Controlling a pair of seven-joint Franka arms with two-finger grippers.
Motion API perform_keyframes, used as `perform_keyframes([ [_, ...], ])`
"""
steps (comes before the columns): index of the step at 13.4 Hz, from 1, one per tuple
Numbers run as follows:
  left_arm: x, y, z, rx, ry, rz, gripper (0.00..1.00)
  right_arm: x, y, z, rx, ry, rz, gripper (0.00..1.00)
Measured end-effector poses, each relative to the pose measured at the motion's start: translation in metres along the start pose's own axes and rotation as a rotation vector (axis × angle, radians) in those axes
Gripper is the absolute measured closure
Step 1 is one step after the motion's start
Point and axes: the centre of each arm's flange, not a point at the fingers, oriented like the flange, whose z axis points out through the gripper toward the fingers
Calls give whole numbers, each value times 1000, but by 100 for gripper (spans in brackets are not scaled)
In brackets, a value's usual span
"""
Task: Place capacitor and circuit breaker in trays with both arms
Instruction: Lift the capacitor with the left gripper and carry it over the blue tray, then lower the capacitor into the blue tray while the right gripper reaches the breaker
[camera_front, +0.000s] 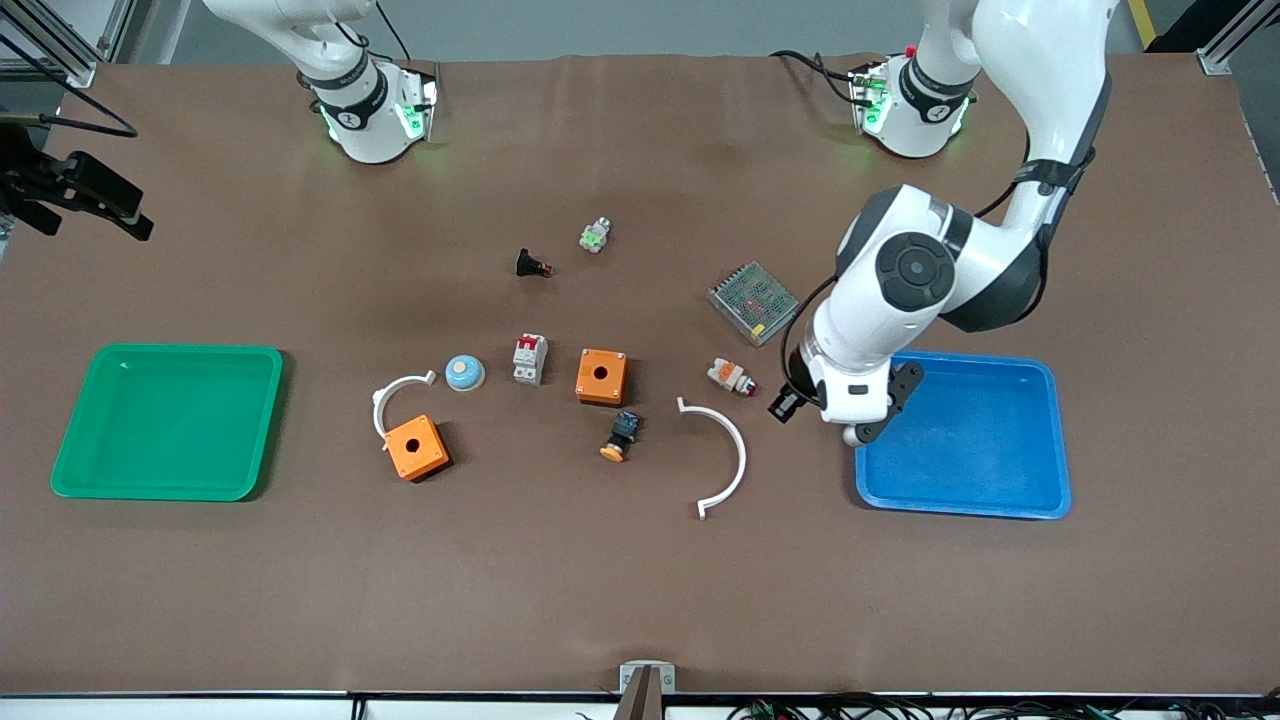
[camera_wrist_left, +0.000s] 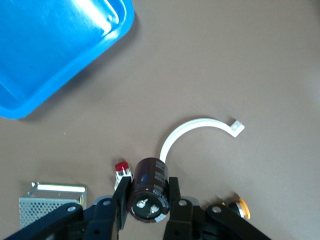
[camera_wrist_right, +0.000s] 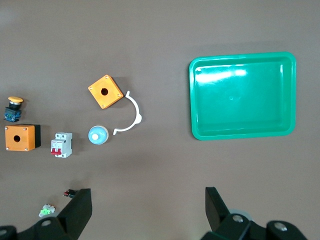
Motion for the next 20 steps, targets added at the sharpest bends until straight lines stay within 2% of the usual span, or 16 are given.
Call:
perform_keyframes([
  [6, 65, -29, 0, 34, -2, 23, 66, 10, -30, 25, -5, -48, -53, 0],
  [9, 103, -49, 4, 48, -7, 36, 66, 12, -78, 52, -18, -105, -69, 0],
  [12, 139, -72, 24, 73, -28, 38, 66, -7, -148, 80, -41, -149, -98, 0],
  [14, 165, -90, 44, 93, -52, 30, 66, -21, -191, 104, -30, -145, -92, 0],
  [17, 190, -109, 79, 110, -77, 37, 66, -40, -241, 154, -7, -109, -51, 0],
  [20, 217, -133, 102, 165, -53, 82, 66, -64, -276, 214, 11, -69, -47, 0],
])
